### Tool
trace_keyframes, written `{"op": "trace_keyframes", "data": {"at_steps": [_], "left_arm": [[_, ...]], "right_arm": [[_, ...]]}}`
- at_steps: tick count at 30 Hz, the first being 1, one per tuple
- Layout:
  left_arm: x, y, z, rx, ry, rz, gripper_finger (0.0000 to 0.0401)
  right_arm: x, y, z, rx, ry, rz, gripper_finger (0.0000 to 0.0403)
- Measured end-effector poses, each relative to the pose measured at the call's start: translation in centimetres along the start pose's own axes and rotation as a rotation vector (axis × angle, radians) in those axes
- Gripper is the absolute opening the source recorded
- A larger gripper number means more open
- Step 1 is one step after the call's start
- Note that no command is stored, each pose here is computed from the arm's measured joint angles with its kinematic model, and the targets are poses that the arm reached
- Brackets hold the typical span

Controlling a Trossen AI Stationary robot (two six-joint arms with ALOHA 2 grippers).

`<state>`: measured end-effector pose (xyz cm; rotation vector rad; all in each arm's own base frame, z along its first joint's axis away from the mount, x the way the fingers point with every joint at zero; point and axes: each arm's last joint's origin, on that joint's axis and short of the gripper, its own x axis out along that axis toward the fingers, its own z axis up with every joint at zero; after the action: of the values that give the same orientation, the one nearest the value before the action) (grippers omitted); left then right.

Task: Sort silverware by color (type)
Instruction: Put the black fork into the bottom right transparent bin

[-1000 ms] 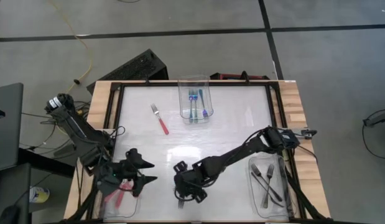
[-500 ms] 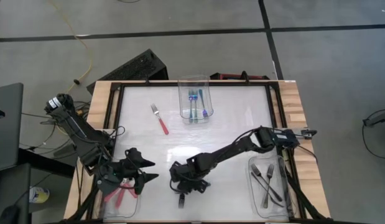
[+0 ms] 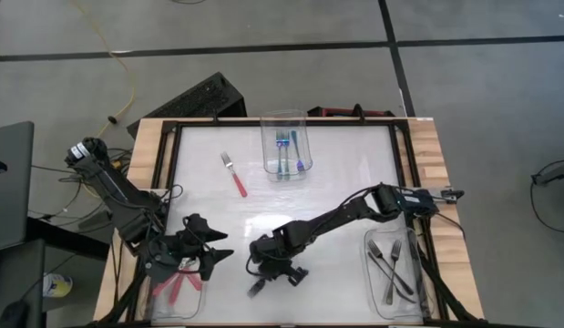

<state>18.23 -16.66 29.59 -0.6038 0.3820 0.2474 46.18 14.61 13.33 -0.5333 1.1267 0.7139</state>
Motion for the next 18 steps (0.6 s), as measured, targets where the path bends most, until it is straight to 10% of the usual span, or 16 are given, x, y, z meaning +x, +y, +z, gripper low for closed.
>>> {"op": "trace_keyframes", "data": {"at_steps": [7, 18], "left_arm": [[0.6, 0.3, 0.5, 0.033, 0.010, 0.010, 0.0256], [0.8, 0.3, 0.6, 0.111, 0.032, 0.001, 0.0256]], "right_arm": [[-4.3, -0.1, -1.6, 0.330, 0.139, -0.011, 0.0019], [-17.2, 5.5, 0.5, 0.680, -0.027, -0.176, 0.0019]]}}
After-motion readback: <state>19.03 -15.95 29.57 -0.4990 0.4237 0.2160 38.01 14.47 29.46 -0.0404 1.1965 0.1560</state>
